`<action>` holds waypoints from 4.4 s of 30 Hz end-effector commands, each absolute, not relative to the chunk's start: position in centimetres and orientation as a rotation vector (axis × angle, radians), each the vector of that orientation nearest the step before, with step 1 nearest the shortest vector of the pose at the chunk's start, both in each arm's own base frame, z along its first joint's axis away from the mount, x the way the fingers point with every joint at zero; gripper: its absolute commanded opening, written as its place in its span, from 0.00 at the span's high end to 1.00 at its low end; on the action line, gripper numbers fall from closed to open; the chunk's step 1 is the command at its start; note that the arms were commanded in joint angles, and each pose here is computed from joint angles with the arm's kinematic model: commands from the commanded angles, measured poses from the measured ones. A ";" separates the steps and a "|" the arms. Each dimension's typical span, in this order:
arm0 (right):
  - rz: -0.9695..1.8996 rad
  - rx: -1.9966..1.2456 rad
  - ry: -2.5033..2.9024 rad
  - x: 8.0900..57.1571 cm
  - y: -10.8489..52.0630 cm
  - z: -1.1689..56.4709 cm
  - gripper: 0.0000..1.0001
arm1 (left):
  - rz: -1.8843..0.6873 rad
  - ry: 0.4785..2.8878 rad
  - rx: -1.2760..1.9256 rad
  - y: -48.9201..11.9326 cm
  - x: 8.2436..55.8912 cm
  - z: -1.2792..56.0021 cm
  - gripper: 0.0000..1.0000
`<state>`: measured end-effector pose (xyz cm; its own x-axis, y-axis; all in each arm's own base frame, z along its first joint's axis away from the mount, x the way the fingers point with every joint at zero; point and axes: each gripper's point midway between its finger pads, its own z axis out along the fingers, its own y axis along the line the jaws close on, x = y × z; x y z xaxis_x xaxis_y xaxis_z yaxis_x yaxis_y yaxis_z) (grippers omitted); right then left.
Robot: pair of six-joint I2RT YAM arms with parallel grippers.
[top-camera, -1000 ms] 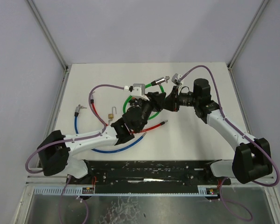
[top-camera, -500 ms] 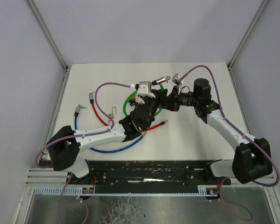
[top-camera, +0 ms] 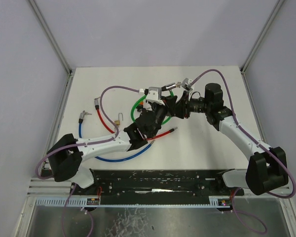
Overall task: Lock with the key
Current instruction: Lock the lock.
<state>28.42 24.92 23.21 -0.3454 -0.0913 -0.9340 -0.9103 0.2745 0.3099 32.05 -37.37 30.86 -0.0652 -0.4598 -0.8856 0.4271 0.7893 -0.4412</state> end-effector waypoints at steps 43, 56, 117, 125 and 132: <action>1.597 -0.753 1.684 24.7 21.7 32.3 0.41 | -0.877 1.191 0.826 -32.4 25.8 28.1 1.00; 1.663 -0.757 1.701 23.8 23.4 31.2 0.52 | -0.900 1.162 0.795 -32.4 25.7 29.1 1.00; 0.153 -1.424 1.543 29.0 18.6 23.9 1.00 | -1.145 1.894 0.607 -35.4 31.0 21.4 1.00; 0.202 -1.421 1.551 28.4 19.0 24.1 1.00 | -1.108 1.884 0.593 -34.5 32.0 21.0 1.00; 0.191 -1.394 1.606 28.6 18.6 24.0 1.00 | -1.045 1.953 0.524 -32.6 33.1 19.6 1.00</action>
